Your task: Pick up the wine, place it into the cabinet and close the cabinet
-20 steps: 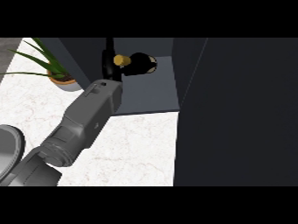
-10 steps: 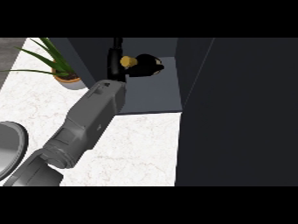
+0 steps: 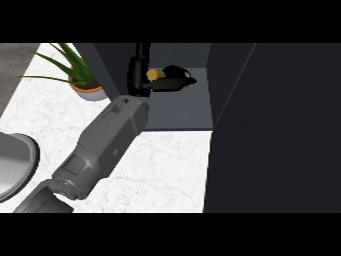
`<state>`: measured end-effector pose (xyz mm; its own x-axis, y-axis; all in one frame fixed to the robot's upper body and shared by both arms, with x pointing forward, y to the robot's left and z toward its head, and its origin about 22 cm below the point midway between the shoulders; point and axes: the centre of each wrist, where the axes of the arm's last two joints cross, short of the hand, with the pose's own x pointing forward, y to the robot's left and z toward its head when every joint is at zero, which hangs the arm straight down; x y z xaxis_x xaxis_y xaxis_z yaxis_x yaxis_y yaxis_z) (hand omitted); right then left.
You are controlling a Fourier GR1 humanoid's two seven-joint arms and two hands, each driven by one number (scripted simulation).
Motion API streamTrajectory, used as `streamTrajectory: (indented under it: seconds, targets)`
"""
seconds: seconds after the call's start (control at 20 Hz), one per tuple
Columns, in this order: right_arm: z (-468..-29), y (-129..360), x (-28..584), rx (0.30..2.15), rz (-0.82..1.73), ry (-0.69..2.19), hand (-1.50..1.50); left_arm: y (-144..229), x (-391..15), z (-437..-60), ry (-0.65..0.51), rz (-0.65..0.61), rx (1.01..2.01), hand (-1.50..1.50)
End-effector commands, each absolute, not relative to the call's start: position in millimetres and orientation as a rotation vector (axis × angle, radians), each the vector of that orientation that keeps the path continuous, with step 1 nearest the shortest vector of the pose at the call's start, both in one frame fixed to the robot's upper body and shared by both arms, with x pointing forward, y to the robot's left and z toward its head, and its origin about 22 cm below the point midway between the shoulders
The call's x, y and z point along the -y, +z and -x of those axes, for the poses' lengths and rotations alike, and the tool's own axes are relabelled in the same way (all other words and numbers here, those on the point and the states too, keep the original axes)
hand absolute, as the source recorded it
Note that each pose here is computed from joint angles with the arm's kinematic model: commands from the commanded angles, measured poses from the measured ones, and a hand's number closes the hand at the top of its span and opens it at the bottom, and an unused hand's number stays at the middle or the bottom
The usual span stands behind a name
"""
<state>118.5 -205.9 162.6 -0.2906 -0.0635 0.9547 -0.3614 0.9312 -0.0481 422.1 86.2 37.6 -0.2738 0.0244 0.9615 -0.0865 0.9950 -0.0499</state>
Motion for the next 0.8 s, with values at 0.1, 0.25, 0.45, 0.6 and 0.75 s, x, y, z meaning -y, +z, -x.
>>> streamTrajectory:
  seconds: [0.1,0.25,0.45,0.6,0.75]
  targets:
    - [-87,196,216,1.913,-0.332,0.276,-1.50,18,-85,-399,0.115,0.042,1.860,-1.50]
    - [-78,199,212,1.913,-0.342,0.302,-1.50,49,-96,-410,0.118,0.037,1.908,-1.50]
    - [-80,197,213,1.906,-0.341,0.275,-1.50,32,-75,-379,0.130,0.098,1.875,-1.50]
    - [-83,198,214,1.915,-0.341,0.290,-1.50,32,-76,-365,0.122,0.153,1.880,-1.50]
    - [-80,194,208,1.915,-0.345,0.300,-1.50,38,-96,-350,0.142,0.164,1.873,-1.50]
